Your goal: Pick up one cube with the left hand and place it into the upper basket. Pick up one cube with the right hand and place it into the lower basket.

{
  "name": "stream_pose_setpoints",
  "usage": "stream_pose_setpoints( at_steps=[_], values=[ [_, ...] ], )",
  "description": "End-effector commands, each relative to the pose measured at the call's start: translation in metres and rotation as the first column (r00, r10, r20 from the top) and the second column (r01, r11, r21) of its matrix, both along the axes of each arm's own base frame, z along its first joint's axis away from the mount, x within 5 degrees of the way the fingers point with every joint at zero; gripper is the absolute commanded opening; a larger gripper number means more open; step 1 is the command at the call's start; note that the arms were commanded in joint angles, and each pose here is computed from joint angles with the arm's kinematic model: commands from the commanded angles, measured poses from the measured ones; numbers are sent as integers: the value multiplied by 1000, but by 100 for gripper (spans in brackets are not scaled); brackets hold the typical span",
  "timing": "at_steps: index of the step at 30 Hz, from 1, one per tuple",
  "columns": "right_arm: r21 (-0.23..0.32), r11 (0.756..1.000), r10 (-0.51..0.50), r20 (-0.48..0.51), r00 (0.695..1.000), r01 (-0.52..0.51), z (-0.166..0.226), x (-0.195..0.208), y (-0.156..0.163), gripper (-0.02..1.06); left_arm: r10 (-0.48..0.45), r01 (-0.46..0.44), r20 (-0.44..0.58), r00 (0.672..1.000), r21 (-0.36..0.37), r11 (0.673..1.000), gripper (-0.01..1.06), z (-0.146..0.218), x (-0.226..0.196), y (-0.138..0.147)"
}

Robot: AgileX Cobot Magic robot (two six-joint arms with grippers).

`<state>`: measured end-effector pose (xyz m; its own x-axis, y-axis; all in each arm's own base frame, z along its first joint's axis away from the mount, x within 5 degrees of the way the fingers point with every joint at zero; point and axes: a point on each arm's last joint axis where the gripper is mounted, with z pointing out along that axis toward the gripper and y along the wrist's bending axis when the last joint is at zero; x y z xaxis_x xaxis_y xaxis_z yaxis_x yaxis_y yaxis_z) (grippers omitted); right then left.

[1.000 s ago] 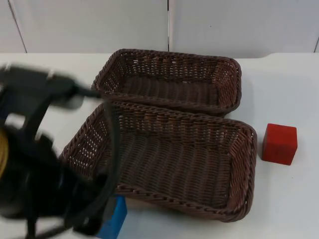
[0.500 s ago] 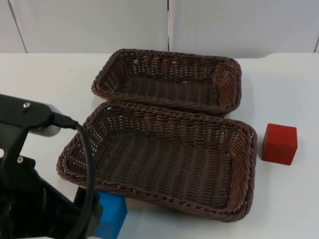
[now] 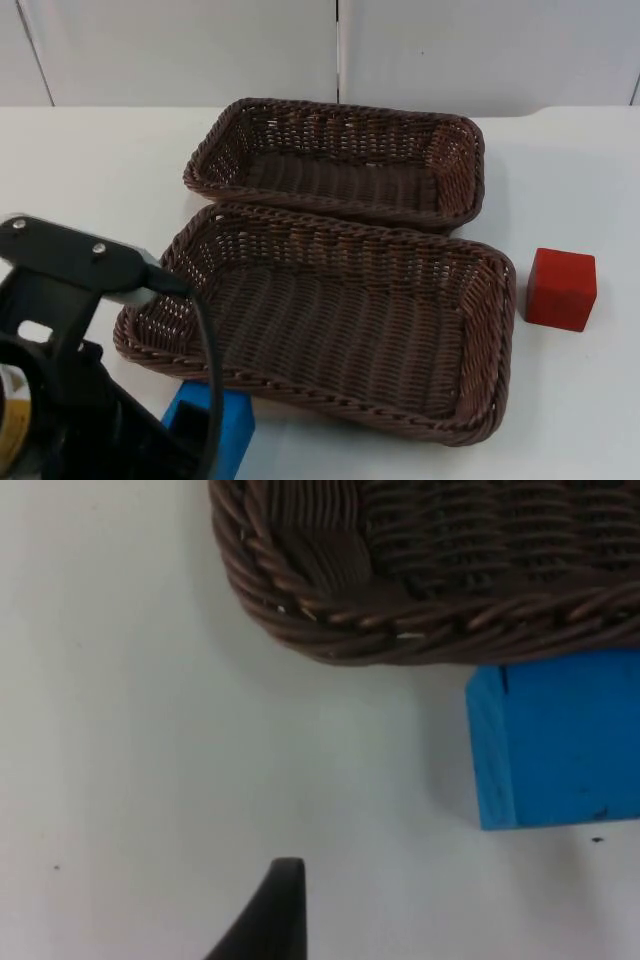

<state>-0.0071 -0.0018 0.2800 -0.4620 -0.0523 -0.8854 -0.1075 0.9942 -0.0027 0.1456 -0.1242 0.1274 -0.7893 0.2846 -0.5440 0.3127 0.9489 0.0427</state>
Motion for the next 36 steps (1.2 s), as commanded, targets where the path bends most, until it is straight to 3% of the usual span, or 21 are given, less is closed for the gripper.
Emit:
stream_pose_setpoints(
  at_steps=[1, 5, 6, 12, 19, 22, 30, 36],
  values=[
    [-2, 1000, -4, 8, 1000, 4, 0, 0, 0, 105, -27, 27, 8, 1000, -1, 1000, 105, -3, 0, -2],
    [-2, 1000, -4, 8, 1000, 4, 0, 0, 0, 105, -13, 13, 22, 1000, -15, 1000, 105, -8, 3, -5],
    [-2, 1000, -4, 8, 1000, 4, 0, 0, 0, 105, 28, -28, 5, 1000, -27, 999, 105, -13, 4, -5],
    [-2, 1000, -4, 8, 1000, 4, 0, 0, 0, 105, 70, -70, 4, 998, -10, 998, 105, -18, 6, -4],
    [-2, 1000, -4, 8, 1000, 4, 0, 0, 0, 105, 23, -23, -10, 1000, -12, 1000, 105, -17, 6, -8],
    [-2, 1000, -4, 8, 1000, 4, 0, 0, 0, 105, -50, 49, -19, 999, -25, 998, 105, -14, 12, -22],
    [-2, 1000, -4, 8, 1000, 4, 0, 0, 0, 105, 22, -22, -47, 999, 18, 1000, 105, -31, 19, -25],
    [-2, 1000, -1, 8, 1000, 1, 0, 0, 0, 105, 8, -7, -62, 998, 24, 1000, 105, -37, 27, -35]
  ],
)
